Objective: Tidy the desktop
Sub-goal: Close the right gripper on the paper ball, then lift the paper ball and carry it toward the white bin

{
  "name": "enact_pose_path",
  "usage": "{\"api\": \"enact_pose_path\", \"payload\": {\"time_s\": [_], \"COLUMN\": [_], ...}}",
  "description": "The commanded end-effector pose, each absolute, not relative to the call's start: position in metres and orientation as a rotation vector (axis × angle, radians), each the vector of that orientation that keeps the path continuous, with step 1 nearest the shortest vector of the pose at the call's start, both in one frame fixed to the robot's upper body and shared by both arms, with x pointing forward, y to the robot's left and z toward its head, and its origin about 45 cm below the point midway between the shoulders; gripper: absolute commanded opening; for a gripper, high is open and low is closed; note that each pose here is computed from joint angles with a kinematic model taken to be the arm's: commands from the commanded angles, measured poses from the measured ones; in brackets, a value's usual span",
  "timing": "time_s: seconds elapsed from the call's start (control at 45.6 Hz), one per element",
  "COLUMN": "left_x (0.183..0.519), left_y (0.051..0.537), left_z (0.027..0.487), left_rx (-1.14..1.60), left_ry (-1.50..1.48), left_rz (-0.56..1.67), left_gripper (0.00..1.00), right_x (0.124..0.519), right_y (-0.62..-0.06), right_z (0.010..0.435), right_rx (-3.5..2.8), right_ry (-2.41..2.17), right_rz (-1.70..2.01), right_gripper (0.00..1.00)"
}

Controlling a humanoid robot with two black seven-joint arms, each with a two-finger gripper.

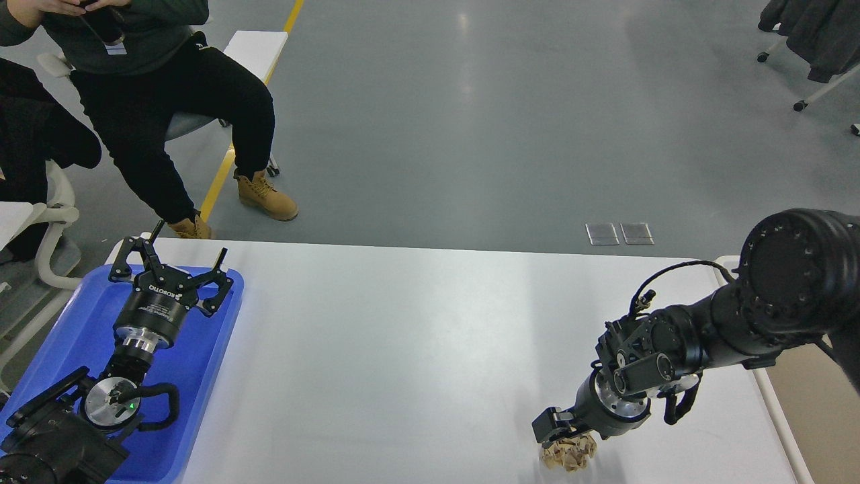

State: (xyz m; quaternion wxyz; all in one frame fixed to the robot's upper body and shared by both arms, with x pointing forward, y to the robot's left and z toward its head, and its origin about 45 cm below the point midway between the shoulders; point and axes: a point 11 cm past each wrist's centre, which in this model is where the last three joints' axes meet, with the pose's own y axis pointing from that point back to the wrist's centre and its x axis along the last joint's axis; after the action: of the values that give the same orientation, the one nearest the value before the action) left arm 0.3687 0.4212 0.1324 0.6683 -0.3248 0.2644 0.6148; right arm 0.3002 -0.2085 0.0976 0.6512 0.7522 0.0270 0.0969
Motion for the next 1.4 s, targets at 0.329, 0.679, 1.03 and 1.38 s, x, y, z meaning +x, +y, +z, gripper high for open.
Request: {"api": "enact_pose_path", "payload": {"time_s": [0.329,0.679,1.03,1.38], "left_x": [0.369,0.369,0.369,0.369], "left_y": [0.421,0.421,0.42,0.42], "left_z": [0.132,0.132,0.132,0.132], "left_rx": [-0.732,-0.732,-0.732,-0.732], "left_ry": [0.597,0.597,0.598,0.598], "left_rz": [1.386,1.386,1.386,1.386], "left_gripper": [0.99,0.99,0.99,0.99], "right_x": [0.283,0.299,0.328,0.356], "right_y": [-0.214,-0.217,-0.236,-0.243], "right_z": [0.069,0.087,0.148,0.24], "right_rx": [1.704,1.668,1.662,1.636], "right_ry": [0.091,0.135,0.068,-0.008], "right_rz": [0.366,0.467,0.494,0.524], "right_gripper": [0.47,0.0,0.0,0.0]}}
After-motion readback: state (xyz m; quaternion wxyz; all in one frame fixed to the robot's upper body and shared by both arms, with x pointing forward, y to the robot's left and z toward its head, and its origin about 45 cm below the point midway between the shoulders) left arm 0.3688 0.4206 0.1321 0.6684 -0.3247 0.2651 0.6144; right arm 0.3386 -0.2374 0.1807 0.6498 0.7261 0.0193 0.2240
